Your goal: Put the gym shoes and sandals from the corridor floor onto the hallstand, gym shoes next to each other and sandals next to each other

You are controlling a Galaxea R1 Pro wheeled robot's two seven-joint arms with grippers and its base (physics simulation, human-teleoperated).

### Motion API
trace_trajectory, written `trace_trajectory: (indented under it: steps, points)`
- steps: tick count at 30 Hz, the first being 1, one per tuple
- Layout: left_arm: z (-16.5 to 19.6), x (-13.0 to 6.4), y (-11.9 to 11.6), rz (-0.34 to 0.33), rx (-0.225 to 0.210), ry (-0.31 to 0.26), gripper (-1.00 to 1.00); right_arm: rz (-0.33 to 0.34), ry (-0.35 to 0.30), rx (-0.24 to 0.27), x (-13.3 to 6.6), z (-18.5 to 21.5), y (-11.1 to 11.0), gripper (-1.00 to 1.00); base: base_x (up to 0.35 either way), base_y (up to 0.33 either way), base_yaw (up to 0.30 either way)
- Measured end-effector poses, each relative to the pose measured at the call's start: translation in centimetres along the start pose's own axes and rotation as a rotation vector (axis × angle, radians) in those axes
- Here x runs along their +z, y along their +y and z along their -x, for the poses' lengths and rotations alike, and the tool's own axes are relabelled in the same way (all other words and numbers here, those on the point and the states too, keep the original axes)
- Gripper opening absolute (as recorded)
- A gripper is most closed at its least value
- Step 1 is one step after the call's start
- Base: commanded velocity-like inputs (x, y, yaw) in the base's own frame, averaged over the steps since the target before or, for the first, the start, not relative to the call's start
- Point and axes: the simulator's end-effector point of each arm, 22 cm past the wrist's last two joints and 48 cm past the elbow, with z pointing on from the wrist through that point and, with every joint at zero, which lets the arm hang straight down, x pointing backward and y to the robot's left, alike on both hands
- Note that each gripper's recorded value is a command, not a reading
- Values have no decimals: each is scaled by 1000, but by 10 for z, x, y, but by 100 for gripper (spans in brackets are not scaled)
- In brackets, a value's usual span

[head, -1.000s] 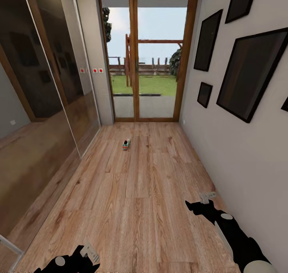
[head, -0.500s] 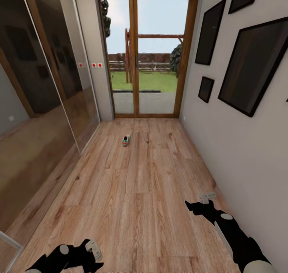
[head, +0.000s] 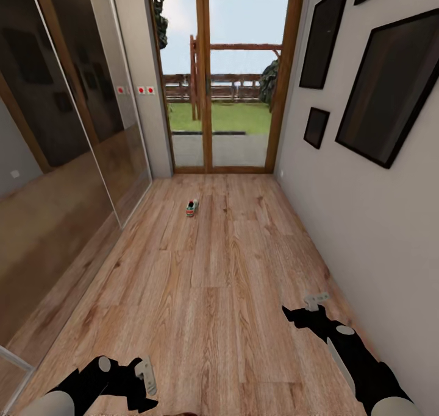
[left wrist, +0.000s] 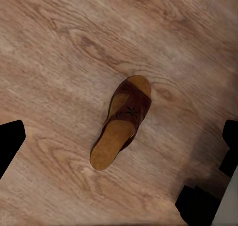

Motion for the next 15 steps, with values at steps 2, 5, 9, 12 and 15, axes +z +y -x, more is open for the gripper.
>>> trace_trajectory:
  steps: [2, 5, 9, 12, 15]
  points:
    - [-7, 5, -2, -9, 10, 28, 100, 1, 4, -1, 3, -5, 0, 100, 0, 0, 0]
    - [-13, 12, -4, -14, 4, 41, 100, 0, 9, -3, 7, -13, 0, 100, 0, 0, 0]
    - [-19, 21, -5, -20, 0, 49, 100, -2, 18, -13, 12, -24, -1, 100, 0, 0, 0]
    - [-23, 28, -6, -23, -2, 52, 100, -3, 26, -21, 17, -32, -1, 100, 0, 0, 0]
    - [-27, 34, -6, -24, -3, 54, 100, -5, 34, -32, 21, -41, -2, 100, 0, 0, 0]
